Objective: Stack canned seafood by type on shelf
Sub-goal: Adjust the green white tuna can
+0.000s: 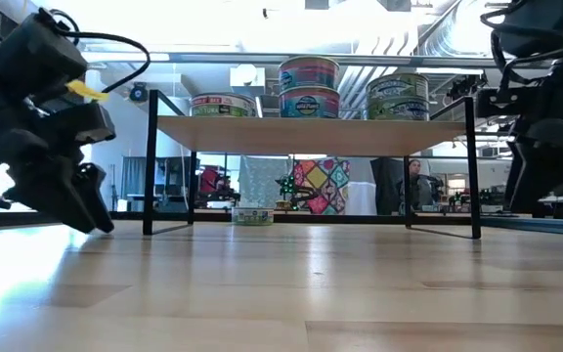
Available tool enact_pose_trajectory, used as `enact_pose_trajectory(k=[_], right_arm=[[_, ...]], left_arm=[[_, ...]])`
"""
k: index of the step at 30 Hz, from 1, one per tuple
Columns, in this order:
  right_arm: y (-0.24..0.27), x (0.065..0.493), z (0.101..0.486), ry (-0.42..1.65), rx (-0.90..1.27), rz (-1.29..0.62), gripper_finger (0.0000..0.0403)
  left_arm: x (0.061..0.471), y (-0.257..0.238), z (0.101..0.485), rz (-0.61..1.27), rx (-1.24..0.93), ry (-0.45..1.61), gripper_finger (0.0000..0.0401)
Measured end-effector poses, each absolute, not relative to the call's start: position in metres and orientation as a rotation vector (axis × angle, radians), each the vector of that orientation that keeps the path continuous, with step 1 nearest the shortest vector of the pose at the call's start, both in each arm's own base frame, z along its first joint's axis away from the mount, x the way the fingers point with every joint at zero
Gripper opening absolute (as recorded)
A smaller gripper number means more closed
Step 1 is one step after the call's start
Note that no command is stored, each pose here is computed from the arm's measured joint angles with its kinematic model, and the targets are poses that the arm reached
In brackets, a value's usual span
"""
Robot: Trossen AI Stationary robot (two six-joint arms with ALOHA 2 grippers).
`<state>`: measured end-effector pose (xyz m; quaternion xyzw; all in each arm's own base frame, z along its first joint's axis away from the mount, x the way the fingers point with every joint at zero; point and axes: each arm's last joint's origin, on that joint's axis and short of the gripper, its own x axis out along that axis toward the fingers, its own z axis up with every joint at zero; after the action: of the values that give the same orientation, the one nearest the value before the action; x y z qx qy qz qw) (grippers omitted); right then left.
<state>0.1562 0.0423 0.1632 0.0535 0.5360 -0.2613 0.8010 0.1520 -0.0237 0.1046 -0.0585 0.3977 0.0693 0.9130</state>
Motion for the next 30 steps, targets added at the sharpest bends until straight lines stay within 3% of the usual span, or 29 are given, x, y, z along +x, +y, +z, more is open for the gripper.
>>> enact_pose_trajectory(k=[7,14,18,25,30], right_arm=[[0.053,0.145,0.169,1.132,0.134,-0.523,0.0291],[0.068,0.131,0.184,0.995,0.241,-0.455,0.0291],[0.079,0.133,0.189,0.872,0.218,-0.390,0.0291],[0.090,0.138,0.195,0.725,0.101,-0.331,0.0291],[0.089,0.138,0.196,0.697,0.059,-0.355,0.0291]], left_arm=[[0.156,-0.026,0.145,0.158,-0.151,0.850,0.0261],[0.168,-0.034,0.220,0.110,-0.102,0.831,0.0254],[0.177,-0.035,0.271,0.092,-0.012,0.700,0.0248],[0.198,0.006,0.355,0.362,0.229,0.524,0.0234],[0.213,0.088,0.387,0.584,0.227,0.553,0.0205]])
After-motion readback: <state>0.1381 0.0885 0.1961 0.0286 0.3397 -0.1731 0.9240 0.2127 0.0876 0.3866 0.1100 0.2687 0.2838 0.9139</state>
